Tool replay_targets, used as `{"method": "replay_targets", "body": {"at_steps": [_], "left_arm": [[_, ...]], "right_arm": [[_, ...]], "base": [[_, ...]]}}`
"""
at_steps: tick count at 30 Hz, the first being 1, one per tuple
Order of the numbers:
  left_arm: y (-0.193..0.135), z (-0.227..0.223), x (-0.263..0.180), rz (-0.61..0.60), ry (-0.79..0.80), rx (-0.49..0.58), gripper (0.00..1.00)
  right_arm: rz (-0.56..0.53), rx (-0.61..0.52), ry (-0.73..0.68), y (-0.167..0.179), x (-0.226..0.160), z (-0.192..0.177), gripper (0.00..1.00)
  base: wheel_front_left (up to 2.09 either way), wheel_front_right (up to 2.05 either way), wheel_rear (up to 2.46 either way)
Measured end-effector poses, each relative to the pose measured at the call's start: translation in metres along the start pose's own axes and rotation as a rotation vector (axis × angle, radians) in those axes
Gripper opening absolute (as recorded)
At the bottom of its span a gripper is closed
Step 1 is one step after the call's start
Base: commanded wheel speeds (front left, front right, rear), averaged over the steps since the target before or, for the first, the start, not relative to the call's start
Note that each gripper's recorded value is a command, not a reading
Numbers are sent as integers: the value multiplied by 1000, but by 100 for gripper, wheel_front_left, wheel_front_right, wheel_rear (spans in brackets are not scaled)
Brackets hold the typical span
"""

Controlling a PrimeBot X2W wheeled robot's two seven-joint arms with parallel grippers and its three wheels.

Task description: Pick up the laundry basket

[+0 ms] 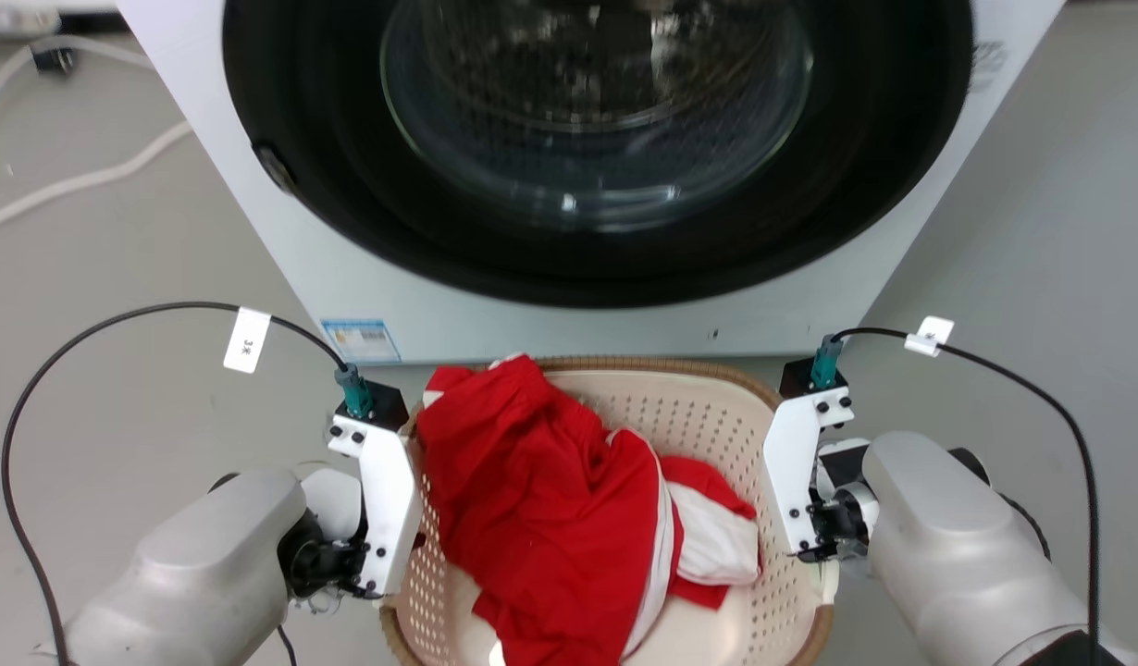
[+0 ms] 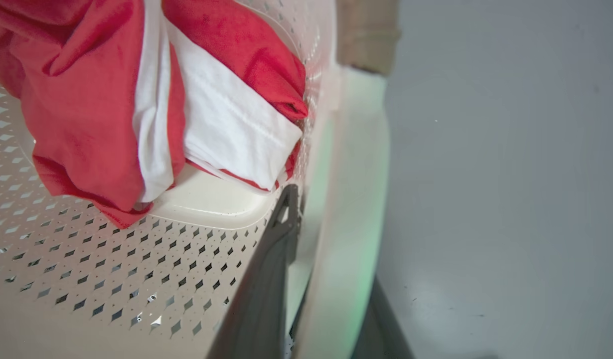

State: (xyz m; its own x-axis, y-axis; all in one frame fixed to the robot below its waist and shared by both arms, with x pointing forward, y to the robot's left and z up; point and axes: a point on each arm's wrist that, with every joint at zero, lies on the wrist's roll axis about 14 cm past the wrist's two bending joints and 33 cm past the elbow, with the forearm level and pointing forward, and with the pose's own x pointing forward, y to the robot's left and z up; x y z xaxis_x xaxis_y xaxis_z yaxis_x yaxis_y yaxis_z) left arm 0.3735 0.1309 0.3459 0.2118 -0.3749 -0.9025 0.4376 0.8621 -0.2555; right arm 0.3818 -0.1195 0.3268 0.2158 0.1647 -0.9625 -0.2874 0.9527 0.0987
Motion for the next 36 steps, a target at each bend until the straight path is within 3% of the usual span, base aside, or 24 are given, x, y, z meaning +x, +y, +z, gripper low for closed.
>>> {"method": "replay_targets", "body": {"at_steps": [14, 36], "left_arm": [[-23, -15, -54, 2, 21, 22, 0], [-36, -34, -64, -18, 92, 40, 0]], "right_arm": [[-3, -23, -48, 16, -58, -6, 0], [14, -18, -9, 23, -69, -21, 0]], "base": [[0, 0, 0], [0, 0, 0]]}}
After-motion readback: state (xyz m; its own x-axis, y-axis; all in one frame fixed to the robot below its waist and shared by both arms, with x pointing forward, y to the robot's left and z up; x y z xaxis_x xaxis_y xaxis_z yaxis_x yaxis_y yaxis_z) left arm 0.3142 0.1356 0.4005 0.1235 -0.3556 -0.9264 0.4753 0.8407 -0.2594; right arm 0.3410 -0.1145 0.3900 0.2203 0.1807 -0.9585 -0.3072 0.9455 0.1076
